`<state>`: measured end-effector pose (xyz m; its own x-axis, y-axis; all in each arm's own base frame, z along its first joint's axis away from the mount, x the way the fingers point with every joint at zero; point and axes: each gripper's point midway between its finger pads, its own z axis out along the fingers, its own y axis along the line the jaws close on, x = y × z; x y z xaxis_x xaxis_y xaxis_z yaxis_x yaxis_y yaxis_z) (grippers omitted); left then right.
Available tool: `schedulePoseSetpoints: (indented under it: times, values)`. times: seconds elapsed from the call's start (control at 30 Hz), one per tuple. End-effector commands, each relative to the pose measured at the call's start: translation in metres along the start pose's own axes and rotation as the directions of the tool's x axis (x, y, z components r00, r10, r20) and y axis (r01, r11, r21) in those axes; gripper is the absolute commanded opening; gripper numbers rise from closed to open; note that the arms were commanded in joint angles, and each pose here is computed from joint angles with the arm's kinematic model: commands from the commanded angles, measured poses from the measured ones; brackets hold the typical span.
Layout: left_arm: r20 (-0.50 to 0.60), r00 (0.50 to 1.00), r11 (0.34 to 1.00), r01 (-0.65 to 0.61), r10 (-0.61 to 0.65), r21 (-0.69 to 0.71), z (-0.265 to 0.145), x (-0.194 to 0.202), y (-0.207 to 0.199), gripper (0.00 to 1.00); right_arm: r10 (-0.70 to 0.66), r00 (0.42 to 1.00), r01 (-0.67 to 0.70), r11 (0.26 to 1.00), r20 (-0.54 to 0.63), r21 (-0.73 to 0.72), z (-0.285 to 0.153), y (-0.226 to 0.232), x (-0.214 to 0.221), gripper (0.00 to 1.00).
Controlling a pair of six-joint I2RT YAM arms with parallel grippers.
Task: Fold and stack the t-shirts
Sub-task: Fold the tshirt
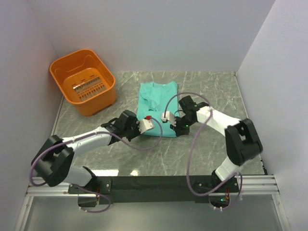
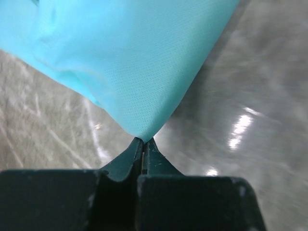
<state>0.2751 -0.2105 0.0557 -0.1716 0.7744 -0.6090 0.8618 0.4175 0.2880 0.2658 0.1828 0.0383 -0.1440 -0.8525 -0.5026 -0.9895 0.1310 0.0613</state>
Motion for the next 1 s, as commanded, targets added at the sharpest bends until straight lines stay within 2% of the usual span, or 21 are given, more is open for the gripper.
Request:
schedulePoseSetpoints:
  times: [0.0,0.13,0.23,0.3,0.43,0.5,0.53,0.57,0.63,0.73,0.9,0.97]
  values:
    - [0.057,0.997,0.990,-0.050,0.042,0.129,-0.016,-0.015,-0.034,0.00,-0.117,0.993,0.119,0.984,0.028,-0.130,-0.035,0.054,0.006,0.00]
    - [0.053,0.996,0.963,-0.083,0.071,0.255,-0.036,-0.019,-0.080,0.01,-0.137,0.990,0.142,0.979,0.042,-0.144,-0.054,0.082,0.014,0.00]
    - [0.082,0.994,0.955,-0.096,0.075,0.279,-0.050,-0.030,-0.091,0.01,-0.132,0.989,0.138,0.984,0.064,-0.112,-0.068,0.090,0.011,0.00]
    - [0.114,0.991,0.964,-0.102,0.076,0.247,-0.061,-0.045,-0.082,0.01,-0.128,0.988,0.131,0.991,0.084,-0.040,-0.081,0.080,0.002,0.00]
    - [0.193,0.968,0.982,-0.177,0.161,0.066,-0.073,-0.083,-0.032,0.00,-0.031,0.992,0.027,0.999,0.122,0.039,-0.102,0.047,-0.013,0.00]
    - [0.199,0.966,0.983,-0.178,0.167,0.038,-0.065,-0.093,-0.011,0.00,0.012,0.991,-0.021,0.998,0.137,0.062,-0.112,0.019,-0.021,0.00]
    - [0.207,0.966,0.987,-0.158,0.157,-0.012,-0.066,-0.102,0.018,0.00,0.042,0.988,-0.053,0.996,0.147,0.068,-0.114,0.009,-0.025,0.00]
    - [0.203,0.967,0.988,-0.153,0.153,-0.015,-0.062,-0.104,0.029,0.00,0.035,0.985,-0.053,0.993,0.172,0.102,-0.125,-0.007,-0.037,0.00]
    - [0.171,0.973,0.988,-0.150,0.156,-0.045,-0.044,-0.102,0.057,0.00,0.088,0.982,-0.101,0.992,0.168,0.072,-0.118,-0.025,-0.038,0.00]
    - [0.186,0.967,0.982,-0.155,0.174,-0.112,-0.028,-0.123,0.099,0.00,0.122,0.974,-0.144,0.984,0.189,0.103,-0.117,-0.062,-0.050,0.00]
    - [0.155,0.973,0.976,-0.146,0.172,-0.163,0.017,-0.127,0.134,0.00,0.190,0.953,-0.231,0.960,0.236,0.159,-0.116,-0.118,-0.065,0.00]
    - [0.180,0.967,0.969,-0.141,0.179,-0.203,0.021,-0.137,0.148,0.00,0.220,0.937,-0.279,0.939,0.272,0.201,-0.121,-0.140,-0.068,0.00]
